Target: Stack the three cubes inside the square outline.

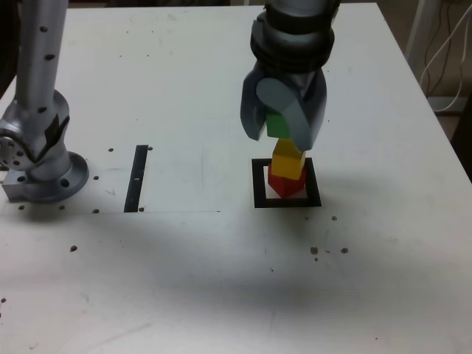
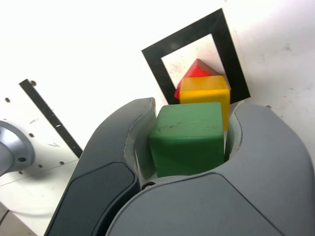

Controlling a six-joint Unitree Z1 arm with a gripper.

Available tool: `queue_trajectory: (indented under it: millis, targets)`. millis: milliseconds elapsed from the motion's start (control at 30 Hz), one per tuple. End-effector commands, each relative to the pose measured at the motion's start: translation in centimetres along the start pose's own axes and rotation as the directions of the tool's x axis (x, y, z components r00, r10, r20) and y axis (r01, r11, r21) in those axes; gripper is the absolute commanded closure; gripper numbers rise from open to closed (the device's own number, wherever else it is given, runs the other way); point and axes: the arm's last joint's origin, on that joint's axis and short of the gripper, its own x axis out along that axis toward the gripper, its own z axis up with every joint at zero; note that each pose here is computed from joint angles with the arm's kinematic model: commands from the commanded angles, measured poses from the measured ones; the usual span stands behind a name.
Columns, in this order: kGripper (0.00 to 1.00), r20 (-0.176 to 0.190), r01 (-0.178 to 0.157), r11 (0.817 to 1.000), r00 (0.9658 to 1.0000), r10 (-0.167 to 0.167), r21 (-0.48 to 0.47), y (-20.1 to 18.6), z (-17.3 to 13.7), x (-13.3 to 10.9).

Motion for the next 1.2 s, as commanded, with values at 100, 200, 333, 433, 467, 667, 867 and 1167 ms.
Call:
queue_trajectory:
  millis: [100, 200, 333, 433, 467, 667, 867, 1167]
  targets:
    - [0.88, 0.004, 0.007, 1.0, 1.0, -0.007, 0.002, -0.1, 0.7, 0.5]
    - [0.88, -0.005, 0.01, 1.0, 0.9999, -0.01, 0.003, -0.2, 0.7, 0.7]
    - [0.88, -0.017, 0.014, 1.0, 0.9998, -0.014, 0.005, -0.2, 1.0, 1.2]
    - [0.88, -0.022, 0.016, 1.0, 0.9996, -0.015, 0.006, -0.2, 1.4, 1.6]
    - [0.88, -0.023, 0.016, 1.0, 0.9996, -0.016, 0.006, -0.2, 1.5, 1.7]
    - [0.8, -0.03, 0.018, 1.0, 0.9994, -0.017, 0.011, -0.1, 1.8, 2.0]
    - [0.42, -0.04, 0.029, 0.999, 0.9988, -0.029, 0.017, -0.2, 1.7, 2.3]
    - [0.0, -0.005, -0.003, 1.0, 1.0, 0.003, 0.019, -0.2, 0.5, 0.2]
